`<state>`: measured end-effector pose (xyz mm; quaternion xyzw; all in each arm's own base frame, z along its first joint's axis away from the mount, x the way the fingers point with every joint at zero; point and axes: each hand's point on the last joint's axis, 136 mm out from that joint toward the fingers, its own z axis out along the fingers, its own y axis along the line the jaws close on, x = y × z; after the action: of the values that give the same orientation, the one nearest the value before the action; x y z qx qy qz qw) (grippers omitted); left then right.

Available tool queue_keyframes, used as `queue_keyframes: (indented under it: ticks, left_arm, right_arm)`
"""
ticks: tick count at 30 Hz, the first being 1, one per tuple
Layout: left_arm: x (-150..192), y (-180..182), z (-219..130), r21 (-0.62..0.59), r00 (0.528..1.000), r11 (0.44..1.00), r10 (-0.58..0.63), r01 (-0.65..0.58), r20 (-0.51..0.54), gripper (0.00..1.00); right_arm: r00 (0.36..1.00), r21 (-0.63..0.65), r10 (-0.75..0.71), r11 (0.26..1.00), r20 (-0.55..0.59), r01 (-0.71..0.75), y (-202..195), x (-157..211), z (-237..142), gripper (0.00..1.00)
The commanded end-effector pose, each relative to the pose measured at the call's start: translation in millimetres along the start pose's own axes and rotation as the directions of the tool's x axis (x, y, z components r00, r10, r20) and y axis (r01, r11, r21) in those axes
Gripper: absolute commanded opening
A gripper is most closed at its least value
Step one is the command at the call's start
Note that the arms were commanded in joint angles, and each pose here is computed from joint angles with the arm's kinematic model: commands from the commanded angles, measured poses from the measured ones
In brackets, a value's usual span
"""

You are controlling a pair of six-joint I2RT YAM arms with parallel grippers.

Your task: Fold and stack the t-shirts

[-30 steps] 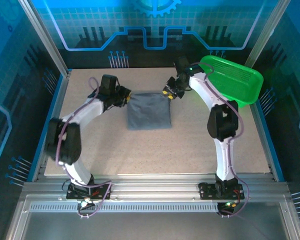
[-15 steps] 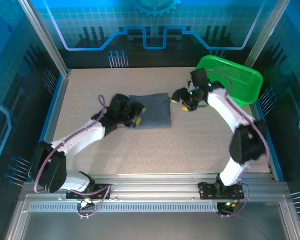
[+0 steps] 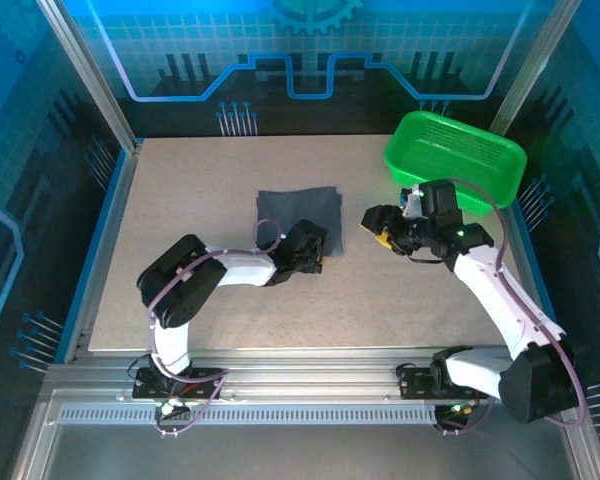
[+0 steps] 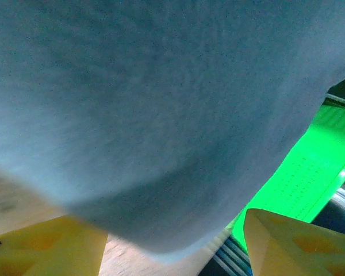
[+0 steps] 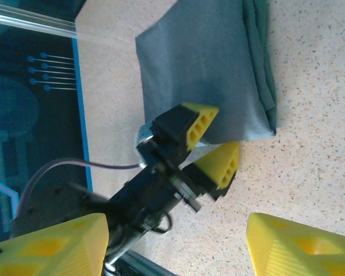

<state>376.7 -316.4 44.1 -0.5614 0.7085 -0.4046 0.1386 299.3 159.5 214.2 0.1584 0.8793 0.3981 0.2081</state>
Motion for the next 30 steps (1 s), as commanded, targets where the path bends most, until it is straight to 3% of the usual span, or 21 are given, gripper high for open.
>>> queue_keyframes:
  ticks: [1, 4, 6, 12, 19, 24, 30]
  left_arm:
    - [-16.4, -1.2, 21.7, 0.059, 0.992, 0.994, -0.097, 0.092, 0.078, 0.52]
    - [-25.4, 3.4, 32.7, 0.063, 0.987, 0.990, -0.133, 0.128, 0.093, 0.17]
    - [-38.8, 1.9, 31.1, 0.064, 0.983, 0.988, -0.145, 0.138, 0.115, 0.01]
    - [-118.5, -32.4, 4.9, 0.088, 0.983, 0.992, -0.106, 0.093, 0.153, 0.00]
    - [-247.5, -93.3, -26.7, 0.123, 0.983, 0.981, 0.137, -0.152, 0.123, 0.00]
    - [-332.8, -114.5, -31.1, 0.099, 0.972, 0.972, 0.201, -0.213, 0.122, 0.00]
    - [-389.4, -126.1, -26.1, 0.076, 0.955, 0.955, 0.279, -0.287, 0.101, 0.00]
  right_arm:
    - [1.000, -0.020, 0.008, 1.000, -0.026, -0.009, -2.3, 8.8, -6.2, 0.65]
    - [0.999, -0.015, 0.014, 1.000, -0.035, -0.014, -4.9, 12.5, -8.8, 0.65]
    - [0.999, -0.014, 0.020, 1.000, -0.035, -0.020, -5.8, 12.5, -10.8, 0.65]
    - [0.999, -0.015, 0.012, 1.000, -0.035, -0.012, -1.8, 7.1, -13.1, 0.63]
    - [0.999, -0.038, -0.002, 0.999, -0.043, 0.000, 5.3, 2.6, -8.6, 0.63]
    - [0.998, -0.085, -0.028, 0.996, -0.065, 0.023, 13.5, 1.8, 0.6, 0.62]
    - [0.995, -0.113, -0.072, 0.992, -0.070, 0.064, 26.3, -6.3, 7.1, 0.62]
